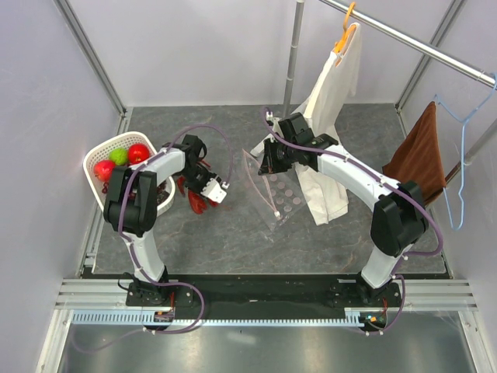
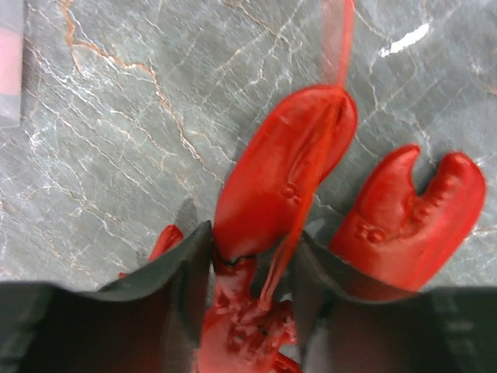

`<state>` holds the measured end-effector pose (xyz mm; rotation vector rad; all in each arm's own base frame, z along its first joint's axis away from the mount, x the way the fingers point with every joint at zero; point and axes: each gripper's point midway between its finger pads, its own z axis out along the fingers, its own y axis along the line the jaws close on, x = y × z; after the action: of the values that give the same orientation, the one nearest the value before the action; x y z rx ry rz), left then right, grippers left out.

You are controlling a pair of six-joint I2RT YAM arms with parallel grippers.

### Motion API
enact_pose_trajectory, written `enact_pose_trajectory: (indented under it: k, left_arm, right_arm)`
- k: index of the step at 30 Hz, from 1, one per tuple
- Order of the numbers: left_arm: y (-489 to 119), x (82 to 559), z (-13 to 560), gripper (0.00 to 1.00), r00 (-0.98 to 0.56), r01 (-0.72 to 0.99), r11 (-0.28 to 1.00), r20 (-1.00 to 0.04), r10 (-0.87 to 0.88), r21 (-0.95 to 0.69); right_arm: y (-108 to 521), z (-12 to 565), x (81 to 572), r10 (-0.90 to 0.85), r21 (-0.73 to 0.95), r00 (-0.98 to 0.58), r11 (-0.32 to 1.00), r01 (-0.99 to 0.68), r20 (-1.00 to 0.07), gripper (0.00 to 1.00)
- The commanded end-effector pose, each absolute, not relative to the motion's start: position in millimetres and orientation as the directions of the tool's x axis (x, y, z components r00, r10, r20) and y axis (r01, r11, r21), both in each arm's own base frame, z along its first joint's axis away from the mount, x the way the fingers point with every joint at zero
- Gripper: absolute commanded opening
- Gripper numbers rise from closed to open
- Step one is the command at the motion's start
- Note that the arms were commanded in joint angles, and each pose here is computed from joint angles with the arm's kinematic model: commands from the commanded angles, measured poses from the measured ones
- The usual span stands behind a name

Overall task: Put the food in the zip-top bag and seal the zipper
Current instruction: Pick up the fake lobster from the center of the board.

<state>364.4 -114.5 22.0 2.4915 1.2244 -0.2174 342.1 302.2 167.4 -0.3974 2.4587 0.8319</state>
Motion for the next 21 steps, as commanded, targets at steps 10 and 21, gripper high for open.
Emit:
enact_pose_trajectory:
  k: [10, 21]
  left_arm:
    - [-133, 360, 61, 0.02, 0.824, 0.565, -0.740, -0.198, 0.531, 0.365]
    - [-182, 347, 217, 0.02, 0.629, 0.765, -0.340, -0.521, 0.577, 0.547]
  right_arm:
    - [303, 185, 346, -0.079, 0.496, -0.803, 0.749, -0.439, -0.591, 0.00]
    - [302, 192, 351, -0.061, 0.489, -0.794, 0.758, -0.431, -0.605, 0.00]
